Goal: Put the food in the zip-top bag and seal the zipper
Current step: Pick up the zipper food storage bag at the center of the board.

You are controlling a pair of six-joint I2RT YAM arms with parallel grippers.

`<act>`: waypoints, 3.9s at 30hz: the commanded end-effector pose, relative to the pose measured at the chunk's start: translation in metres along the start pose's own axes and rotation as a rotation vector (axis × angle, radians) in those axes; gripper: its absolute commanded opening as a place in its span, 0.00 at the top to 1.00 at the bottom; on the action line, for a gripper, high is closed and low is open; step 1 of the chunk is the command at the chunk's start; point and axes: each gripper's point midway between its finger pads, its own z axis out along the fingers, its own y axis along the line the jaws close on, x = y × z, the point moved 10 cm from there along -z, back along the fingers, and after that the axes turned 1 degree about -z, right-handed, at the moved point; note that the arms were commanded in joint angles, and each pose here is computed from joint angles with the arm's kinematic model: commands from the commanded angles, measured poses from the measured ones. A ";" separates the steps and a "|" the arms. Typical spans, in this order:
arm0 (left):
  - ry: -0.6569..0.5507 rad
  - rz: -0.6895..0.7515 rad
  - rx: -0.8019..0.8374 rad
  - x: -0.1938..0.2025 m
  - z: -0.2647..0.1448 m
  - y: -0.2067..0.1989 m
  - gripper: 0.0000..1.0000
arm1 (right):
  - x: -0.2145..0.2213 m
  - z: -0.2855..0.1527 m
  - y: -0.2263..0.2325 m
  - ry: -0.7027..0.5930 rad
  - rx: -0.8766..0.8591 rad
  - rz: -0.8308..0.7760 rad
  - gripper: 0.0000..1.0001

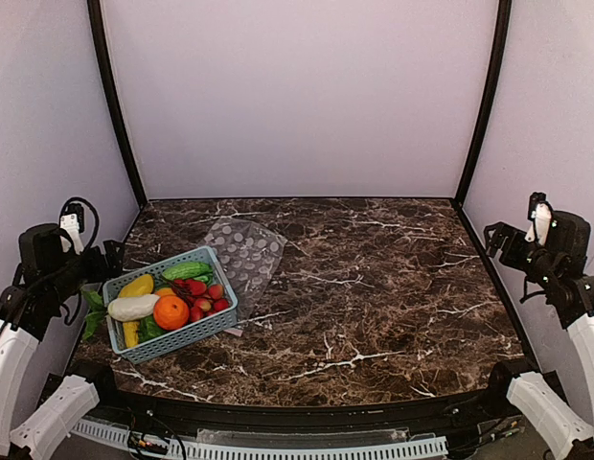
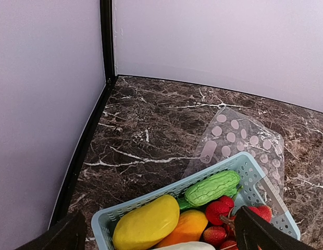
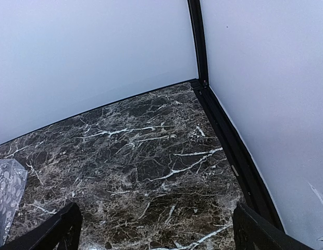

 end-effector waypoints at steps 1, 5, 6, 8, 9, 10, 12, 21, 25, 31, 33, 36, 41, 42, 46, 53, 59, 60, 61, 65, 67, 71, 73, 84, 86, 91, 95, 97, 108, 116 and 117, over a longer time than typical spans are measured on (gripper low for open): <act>0.015 -0.016 -0.023 -0.003 -0.003 0.002 0.00 | -0.009 -0.007 0.000 -0.035 0.004 0.013 0.01; 0.009 -0.023 -0.034 -0.003 -0.004 0.003 0.00 | -0.010 -0.008 -0.001 -0.038 0.027 0.016 0.01; 0.009 -0.024 -0.038 -0.003 -0.004 0.003 0.00 | -0.010 -0.009 -0.002 -0.038 0.034 0.016 0.01; 0.009 -0.027 -0.040 -0.003 -0.004 0.003 0.00 | -0.010 -0.009 -0.002 -0.038 0.042 0.016 0.01; 0.011 -0.030 -0.038 -0.003 -0.003 0.003 0.00 | -0.010 -0.009 -0.002 -0.038 0.042 0.016 0.01; 0.009 -0.030 -0.037 -0.004 -0.004 0.003 0.00 | -0.010 -0.009 -0.002 -0.037 0.042 0.015 0.01; 0.003 -0.034 -0.038 -0.004 -0.005 0.003 0.00 | -0.010 -0.010 -0.002 -0.041 0.039 0.018 0.01; 0.077 -0.092 0.029 -0.010 0.005 -0.005 0.00 | -0.032 -0.021 0.011 -0.049 -0.080 0.103 0.01; 0.137 -0.138 0.060 -0.020 0.025 -0.013 0.00 | -0.036 -0.001 0.016 0.110 -0.087 0.125 0.01; 0.190 -0.049 0.113 -0.030 0.055 -0.052 0.00 | -0.039 0.018 0.027 0.296 -0.164 0.114 0.01; 0.228 -0.006 0.143 -0.029 0.068 -0.071 0.00 | -0.036 0.018 0.028 0.307 -0.188 0.118 0.01; 0.272 0.051 0.203 -0.029 0.087 -0.105 0.00 | -0.034 0.015 0.029 0.298 -0.225 0.116 0.01; 0.315 0.164 0.282 -0.026 0.108 -0.170 0.00 | -0.032 0.011 0.034 0.308 -0.302 0.103 0.02; 0.323 0.185 0.254 -0.025 0.119 -0.180 0.00 | -0.032 0.011 0.035 0.315 -0.307 0.104 0.01; 0.385 0.229 0.227 -0.006 0.151 -0.223 0.00 | -0.032 0.014 0.038 0.342 -0.341 0.115 0.01; 0.418 0.208 0.215 0.016 0.203 -0.278 0.00 | -0.023 0.019 0.036 0.374 -0.348 0.126 0.01; 0.425 0.146 0.229 0.037 0.237 -0.300 0.00 | -0.014 0.026 0.037 0.401 -0.372 0.133 0.01; 0.430 0.141 0.229 0.040 0.240 -0.302 0.00 | -0.014 0.027 0.037 0.403 -0.375 0.135 0.01; 0.440 0.142 0.227 0.046 0.249 -0.307 0.00 | -0.014 0.028 0.037 0.405 -0.378 0.136 0.01; 0.451 0.146 0.207 0.060 0.268 -0.315 0.00 | -0.015 0.030 0.039 0.412 -0.395 0.134 0.01; 0.451 0.154 0.189 0.067 0.276 -0.317 0.00 | -0.015 0.031 0.039 0.415 -0.400 0.132 0.01; 0.458 0.179 0.135 0.080 0.290 -0.318 0.00 | -0.015 0.032 0.040 0.421 -0.409 0.132 0.01; 0.458 0.188 0.116 0.084 0.295 -0.318 0.00 | -0.015 0.032 0.040 0.423 -0.414 0.131 0.01; 0.442 0.206 0.090 0.095 0.305 -0.318 0.38 | -0.009 0.037 0.039 0.447 -0.418 0.134 0.01; 0.444 0.214 0.072 0.096 0.306 -0.317 0.45 | -0.008 0.037 0.039 0.448 -0.417 0.135 0.01; 0.457 0.214 0.068 0.100 0.308 -0.318 0.61 | -0.006 0.038 0.040 0.456 -0.440 0.139 0.01; 0.461 0.214 0.072 0.100 0.308 -0.318 0.72 | -0.007 0.038 0.042 0.447 -0.473 0.148 0.01; 0.464 0.216 0.074 0.100 0.308 -0.318 0.81 | -0.007 0.038 0.042 0.445 -0.477 0.149 0.01; 0.460 0.245 0.181 0.086 0.302 -0.328 0.99 | -0.005 0.043 0.042 0.458 -0.478 0.151 0.01; 0.404 0.220 0.414 0.051 0.274 -0.342 0.99 | -0.005 0.044 0.043 0.457 -0.484 0.144 0.01; 0.382 0.209 0.445 0.041 0.268 -0.344 0.99 | -0.005 0.044 0.043 0.457 -0.484 0.144 0.01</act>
